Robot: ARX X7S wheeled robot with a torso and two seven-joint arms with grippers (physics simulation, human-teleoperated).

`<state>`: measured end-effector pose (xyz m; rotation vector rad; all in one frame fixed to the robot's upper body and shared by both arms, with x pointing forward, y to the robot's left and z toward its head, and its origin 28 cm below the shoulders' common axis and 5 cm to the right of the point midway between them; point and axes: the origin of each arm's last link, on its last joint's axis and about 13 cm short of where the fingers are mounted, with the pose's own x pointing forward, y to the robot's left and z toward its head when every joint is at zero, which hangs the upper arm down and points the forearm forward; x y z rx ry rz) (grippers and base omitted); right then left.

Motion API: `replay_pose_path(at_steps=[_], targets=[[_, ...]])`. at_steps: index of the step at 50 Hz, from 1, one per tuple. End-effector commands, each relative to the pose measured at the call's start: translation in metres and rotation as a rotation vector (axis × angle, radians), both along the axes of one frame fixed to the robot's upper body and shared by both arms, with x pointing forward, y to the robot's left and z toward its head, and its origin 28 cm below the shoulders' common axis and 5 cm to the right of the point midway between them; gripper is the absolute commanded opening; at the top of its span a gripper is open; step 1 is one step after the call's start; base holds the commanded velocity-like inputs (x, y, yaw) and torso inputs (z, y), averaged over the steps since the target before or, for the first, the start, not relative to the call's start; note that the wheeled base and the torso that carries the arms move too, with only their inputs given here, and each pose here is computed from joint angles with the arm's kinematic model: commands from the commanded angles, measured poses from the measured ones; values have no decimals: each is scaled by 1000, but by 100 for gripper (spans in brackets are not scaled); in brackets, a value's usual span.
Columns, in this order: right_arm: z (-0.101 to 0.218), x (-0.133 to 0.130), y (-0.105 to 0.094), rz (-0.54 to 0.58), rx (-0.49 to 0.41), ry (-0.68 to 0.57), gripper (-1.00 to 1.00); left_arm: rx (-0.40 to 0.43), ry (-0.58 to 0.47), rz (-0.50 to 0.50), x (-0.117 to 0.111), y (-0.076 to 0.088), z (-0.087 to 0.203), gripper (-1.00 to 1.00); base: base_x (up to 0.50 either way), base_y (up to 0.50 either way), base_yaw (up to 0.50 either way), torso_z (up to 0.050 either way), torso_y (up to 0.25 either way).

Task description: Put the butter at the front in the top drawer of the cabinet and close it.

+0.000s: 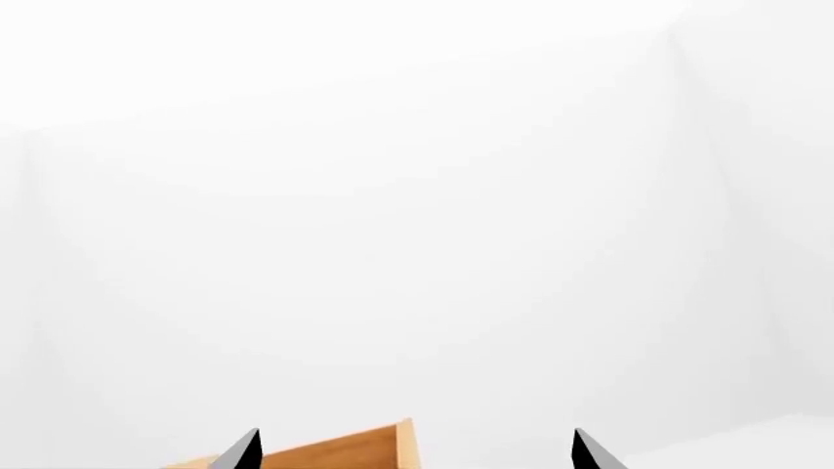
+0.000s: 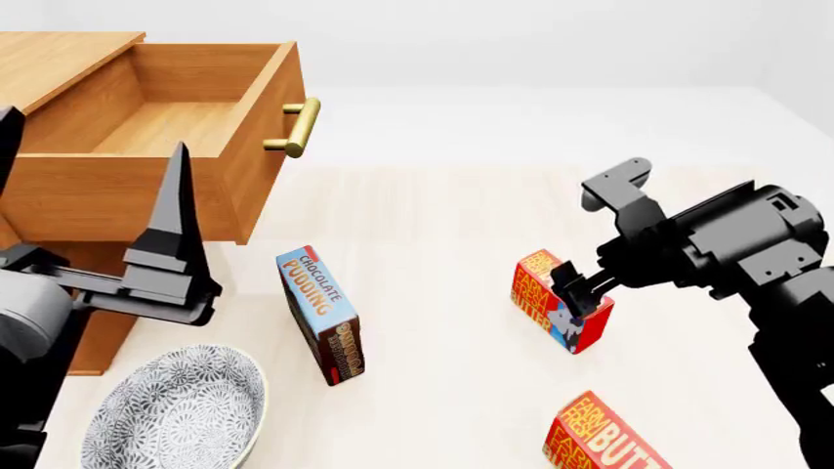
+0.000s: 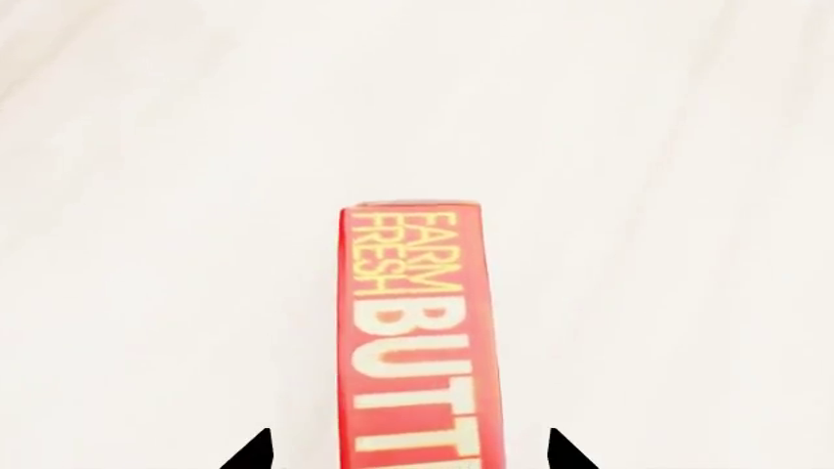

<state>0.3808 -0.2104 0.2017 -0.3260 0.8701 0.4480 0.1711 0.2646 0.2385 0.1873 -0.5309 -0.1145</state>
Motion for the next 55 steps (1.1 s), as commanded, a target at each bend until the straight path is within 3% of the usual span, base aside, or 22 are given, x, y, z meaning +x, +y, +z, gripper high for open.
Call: replay_pose_path(at_steps=[1, 55], targets=[[-5, 0, -1, -9, 6, 3, 100, -4, 2, -4, 1, 0, -1, 100, 0, 0, 0, 0, 0], [-33, 0, -6, -49, 2, 50, 100, -11, 18, -26, 3, -3, -4, 100, 0, 0, 0, 0, 0]])
